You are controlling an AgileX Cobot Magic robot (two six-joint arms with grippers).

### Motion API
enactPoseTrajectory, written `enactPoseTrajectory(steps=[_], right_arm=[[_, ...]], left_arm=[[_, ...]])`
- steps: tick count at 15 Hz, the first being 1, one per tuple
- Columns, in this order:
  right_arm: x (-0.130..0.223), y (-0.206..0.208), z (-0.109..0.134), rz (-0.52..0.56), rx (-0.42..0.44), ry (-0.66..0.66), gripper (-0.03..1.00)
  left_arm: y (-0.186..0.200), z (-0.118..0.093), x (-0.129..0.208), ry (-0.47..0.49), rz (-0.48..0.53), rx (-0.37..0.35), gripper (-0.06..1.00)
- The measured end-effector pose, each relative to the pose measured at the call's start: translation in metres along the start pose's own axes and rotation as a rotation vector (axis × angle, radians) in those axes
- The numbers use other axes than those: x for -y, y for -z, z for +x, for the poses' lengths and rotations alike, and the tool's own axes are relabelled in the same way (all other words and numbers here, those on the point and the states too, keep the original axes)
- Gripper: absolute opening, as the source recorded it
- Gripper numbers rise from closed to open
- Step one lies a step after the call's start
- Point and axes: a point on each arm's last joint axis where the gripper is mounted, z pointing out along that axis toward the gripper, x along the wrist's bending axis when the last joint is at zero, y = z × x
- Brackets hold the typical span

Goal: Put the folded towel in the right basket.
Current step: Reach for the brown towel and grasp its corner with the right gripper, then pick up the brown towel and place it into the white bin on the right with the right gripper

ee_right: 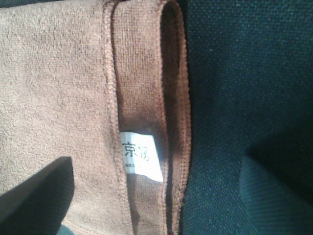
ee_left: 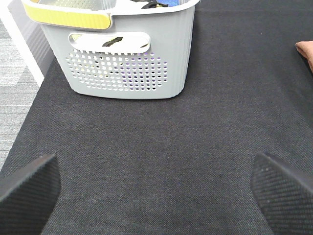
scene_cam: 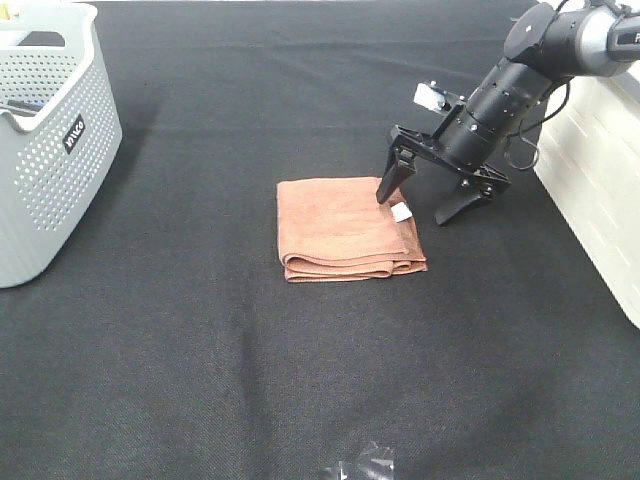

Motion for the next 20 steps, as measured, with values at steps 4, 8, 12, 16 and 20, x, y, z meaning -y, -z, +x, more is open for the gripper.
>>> enactPoseTrajectory(steps=[4, 8, 12, 16, 20], right_arm=[[0.001, -0.025, 0.015, 0.029, -0.053, -0.006, 0.88], [0.013, -0.070, 0.089, 0.000, -0.173, 0.029, 0.73], [0.015, -0.079, 0.096, -0.009, -0.157, 0.050, 0.27], [0.014, -0.064, 0.093, -0.022, -0.120, 0.097, 0.16], [0.014, 0.068, 0.094, -0.060, -0.111, 0.184, 0.16]], left_arm=[[0.000, 0.000, 0.000, -0.002, 0.000, -0.004, 0.99], [0.000, 0.000, 0.000, 0.000, 0.000, 0.000, 0.99], [0.000, 0.000, 0.000, 0.000, 0.000, 0.000, 0.99], [0.000, 0.000, 0.000, -0.002, 0.000, -0.004, 0.99], [0.000, 0.000, 0.000, 0.000, 0.000, 0.000, 0.99]])
